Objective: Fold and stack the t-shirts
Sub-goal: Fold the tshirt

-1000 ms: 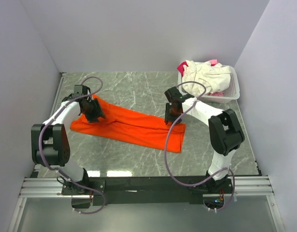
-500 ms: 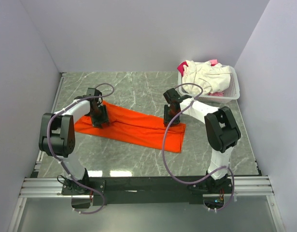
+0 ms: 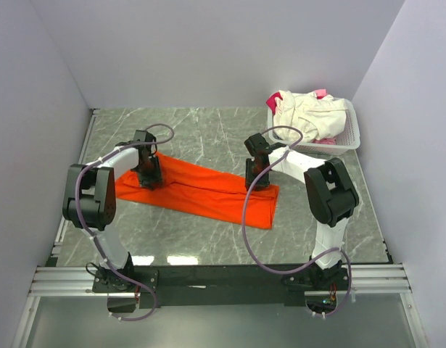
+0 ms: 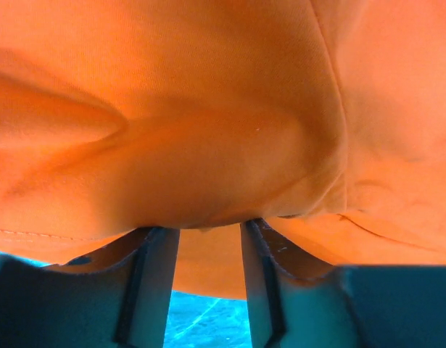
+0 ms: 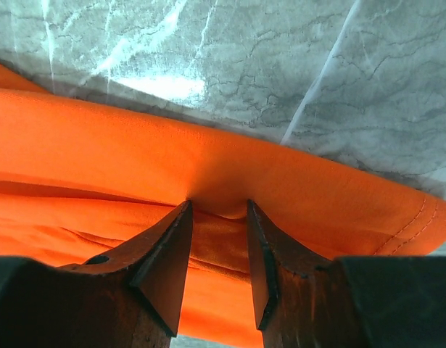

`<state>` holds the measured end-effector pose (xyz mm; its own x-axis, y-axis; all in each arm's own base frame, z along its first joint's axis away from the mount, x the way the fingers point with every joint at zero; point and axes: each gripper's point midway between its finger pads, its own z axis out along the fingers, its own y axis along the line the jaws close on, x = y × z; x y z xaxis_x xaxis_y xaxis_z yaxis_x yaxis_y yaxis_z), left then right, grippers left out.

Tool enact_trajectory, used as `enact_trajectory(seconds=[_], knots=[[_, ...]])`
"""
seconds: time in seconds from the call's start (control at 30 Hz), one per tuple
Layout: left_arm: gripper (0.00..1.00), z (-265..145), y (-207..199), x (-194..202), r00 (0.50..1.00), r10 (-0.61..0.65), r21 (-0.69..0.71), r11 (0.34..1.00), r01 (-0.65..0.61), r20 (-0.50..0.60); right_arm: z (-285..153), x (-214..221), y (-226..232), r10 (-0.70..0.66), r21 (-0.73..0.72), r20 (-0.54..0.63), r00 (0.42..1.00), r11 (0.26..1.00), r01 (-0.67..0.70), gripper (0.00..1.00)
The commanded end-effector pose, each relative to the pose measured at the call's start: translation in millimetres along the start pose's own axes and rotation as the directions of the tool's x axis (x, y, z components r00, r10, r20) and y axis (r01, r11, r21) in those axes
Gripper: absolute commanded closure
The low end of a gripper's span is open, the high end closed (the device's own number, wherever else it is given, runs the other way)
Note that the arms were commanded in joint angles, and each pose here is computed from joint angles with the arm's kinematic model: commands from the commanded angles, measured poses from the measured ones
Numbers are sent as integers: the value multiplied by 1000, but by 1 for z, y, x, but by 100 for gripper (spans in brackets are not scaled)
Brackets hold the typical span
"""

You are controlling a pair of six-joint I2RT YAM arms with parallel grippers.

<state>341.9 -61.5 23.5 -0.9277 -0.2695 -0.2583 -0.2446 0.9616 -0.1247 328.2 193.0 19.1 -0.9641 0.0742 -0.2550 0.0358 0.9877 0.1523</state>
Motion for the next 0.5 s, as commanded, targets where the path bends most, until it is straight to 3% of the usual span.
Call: enact_trajectory(seconds=[0.0, 0.17, 0.33, 0.47], knots=[[60, -3, -7, -17, 998, 27, 8, 1000, -27, 49, -6, -16, 7, -11, -21, 34, 999, 1000, 12, 57], [75, -4, -8, -18, 999, 33, 4, 999, -33, 41, -5, -15, 7, -5, -18, 31, 1000, 1000, 6, 57], [79, -12, -7, -15, 999, 34, 1, 999, -34, 33, -6, -15, 5, -1, -11, 33, 999, 1000, 1, 57], [94, -26, -8, -15, 999, 27, 4, 1000, -27, 39, -5, -14, 2, 4, -1, 31, 999, 1000, -4, 57]])
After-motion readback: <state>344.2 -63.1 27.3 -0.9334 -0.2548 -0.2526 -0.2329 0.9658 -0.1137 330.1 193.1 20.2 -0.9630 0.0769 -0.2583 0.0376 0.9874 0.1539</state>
